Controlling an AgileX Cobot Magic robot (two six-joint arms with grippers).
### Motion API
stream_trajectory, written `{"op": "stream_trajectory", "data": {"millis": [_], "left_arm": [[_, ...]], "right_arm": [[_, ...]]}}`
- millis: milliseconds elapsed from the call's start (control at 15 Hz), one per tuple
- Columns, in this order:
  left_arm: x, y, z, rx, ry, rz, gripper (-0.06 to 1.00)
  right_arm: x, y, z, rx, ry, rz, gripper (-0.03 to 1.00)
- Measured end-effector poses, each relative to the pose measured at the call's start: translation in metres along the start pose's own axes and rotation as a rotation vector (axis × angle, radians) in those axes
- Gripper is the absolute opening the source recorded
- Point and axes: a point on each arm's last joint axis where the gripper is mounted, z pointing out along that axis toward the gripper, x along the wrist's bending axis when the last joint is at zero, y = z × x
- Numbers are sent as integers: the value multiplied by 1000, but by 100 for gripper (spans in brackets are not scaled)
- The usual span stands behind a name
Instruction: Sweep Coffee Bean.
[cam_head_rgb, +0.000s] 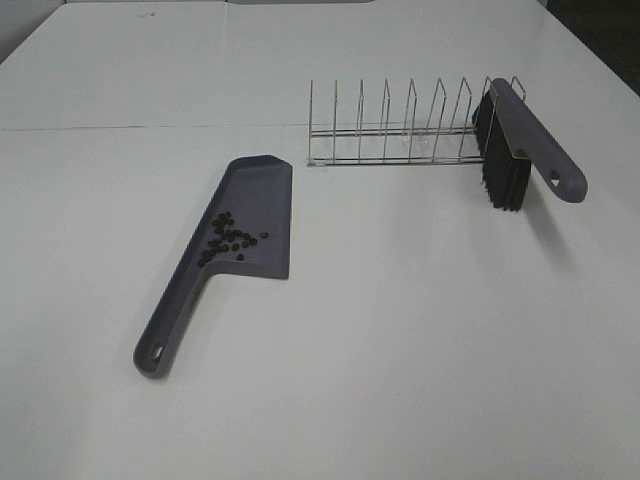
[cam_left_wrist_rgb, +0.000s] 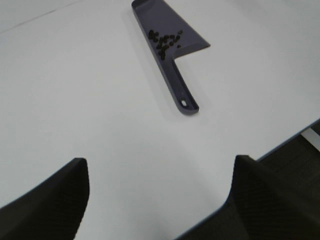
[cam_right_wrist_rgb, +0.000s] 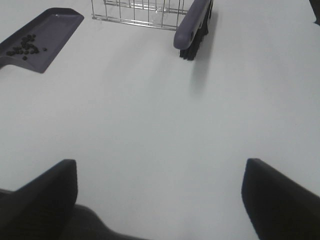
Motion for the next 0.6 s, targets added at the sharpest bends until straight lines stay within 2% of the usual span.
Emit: {"op": "stream_trajectory", "data": {"millis": [133,600], "left_arm": [[-1,0,7,-29,-14,17,72],[-2,1,8,-41,-23,33,72]], "right_arm": [[-1,3,5,-47,-5,1,75],[-1,3,9,-70,-8,3,75]]}}
